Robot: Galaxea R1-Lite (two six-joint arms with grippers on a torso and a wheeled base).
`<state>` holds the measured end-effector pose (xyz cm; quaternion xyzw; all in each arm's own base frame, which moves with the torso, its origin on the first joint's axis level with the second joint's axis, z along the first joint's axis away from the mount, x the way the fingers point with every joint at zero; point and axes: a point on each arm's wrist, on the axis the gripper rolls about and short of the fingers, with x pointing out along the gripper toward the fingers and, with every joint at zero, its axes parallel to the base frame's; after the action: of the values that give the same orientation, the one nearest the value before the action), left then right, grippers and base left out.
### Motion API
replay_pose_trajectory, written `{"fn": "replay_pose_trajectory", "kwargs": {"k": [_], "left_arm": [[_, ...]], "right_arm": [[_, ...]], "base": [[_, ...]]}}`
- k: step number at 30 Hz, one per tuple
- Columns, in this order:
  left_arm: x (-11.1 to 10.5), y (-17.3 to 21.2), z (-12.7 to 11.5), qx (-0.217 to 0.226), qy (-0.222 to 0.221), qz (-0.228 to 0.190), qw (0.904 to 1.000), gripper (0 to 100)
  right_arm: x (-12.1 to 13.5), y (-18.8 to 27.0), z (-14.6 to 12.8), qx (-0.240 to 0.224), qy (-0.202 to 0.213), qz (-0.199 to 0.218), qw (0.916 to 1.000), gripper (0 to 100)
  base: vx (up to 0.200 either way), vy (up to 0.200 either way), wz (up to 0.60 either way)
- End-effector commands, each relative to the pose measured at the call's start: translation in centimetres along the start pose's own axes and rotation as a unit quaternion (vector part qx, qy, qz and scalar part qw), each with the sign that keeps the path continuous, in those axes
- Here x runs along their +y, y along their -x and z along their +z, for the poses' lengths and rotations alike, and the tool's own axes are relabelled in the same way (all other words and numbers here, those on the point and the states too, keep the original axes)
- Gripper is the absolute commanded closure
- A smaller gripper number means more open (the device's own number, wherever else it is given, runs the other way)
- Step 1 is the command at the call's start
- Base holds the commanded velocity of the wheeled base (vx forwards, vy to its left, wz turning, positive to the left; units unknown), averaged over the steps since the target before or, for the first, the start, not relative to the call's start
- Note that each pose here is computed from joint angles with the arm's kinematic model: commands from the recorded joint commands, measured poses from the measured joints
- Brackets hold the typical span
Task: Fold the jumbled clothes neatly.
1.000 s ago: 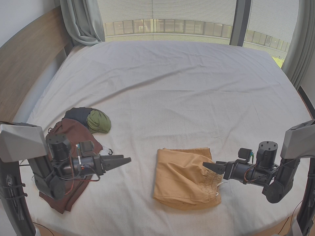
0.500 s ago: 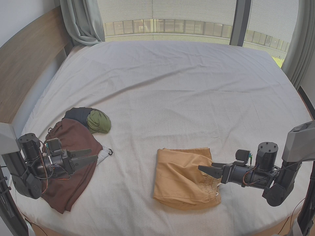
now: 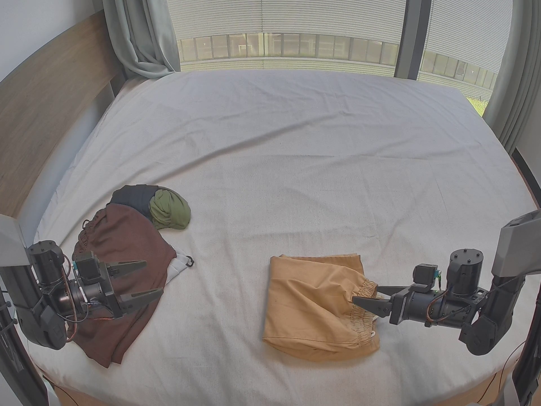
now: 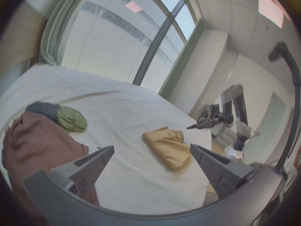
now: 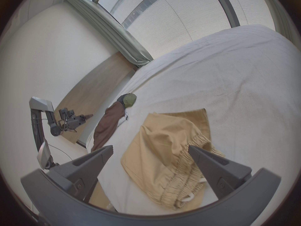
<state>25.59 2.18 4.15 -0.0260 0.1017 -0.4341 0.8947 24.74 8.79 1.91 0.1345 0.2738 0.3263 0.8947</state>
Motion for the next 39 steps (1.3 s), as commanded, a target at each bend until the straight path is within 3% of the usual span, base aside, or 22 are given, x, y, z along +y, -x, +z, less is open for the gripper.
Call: {"fn": "replay_pose_trajectory", "kwargs": {"k": [1,6,11,21,29,39], "left_arm": [[0.2,-0.1,-2.2,0.025,0.015,0.005,0.9996,0],[0.0,0.0,-2.2,0.025,0.013,0.001,0.9996,0],[0.0,0.0,-2.1,0.022,0.009,-0.011,0.9997,0],[0.0,-0.1,-2.2,0.021,0.008,-0.016,0.9996,0],[-0.2,-0.3,-2.5,0.026,0.014,-0.021,0.9993,0],[-0.2,-0.3,-2.6,0.026,0.014,-0.022,0.9993,0]], "right_arm": [[-1.8,0.5,-1.8,0.045,-0.007,-0.034,0.9984,0],[-2.3,0.7,-3.0,0.071,-0.012,-0.044,0.9964,0],[-3.0,1.5,-4.7,0.109,0.020,-0.056,0.9923,0],[-4.5,-0.5,-6.5,0.133,0.004,-0.057,0.9895,0],[-4.8,-2.9,-7.6,0.126,-0.058,-0.044,0.9893,0],[-2.9,-5.1,-7.8,0.124,-0.111,0.001,0.9861,0]], "base": [[0.000,0.000,0.00],[0.000,0.000,0.00],[0.000,0.000,0.00],[0.000,0.000,0.00],[0.000,0.000,0.00],[0.000,0.000,0.00]]}}
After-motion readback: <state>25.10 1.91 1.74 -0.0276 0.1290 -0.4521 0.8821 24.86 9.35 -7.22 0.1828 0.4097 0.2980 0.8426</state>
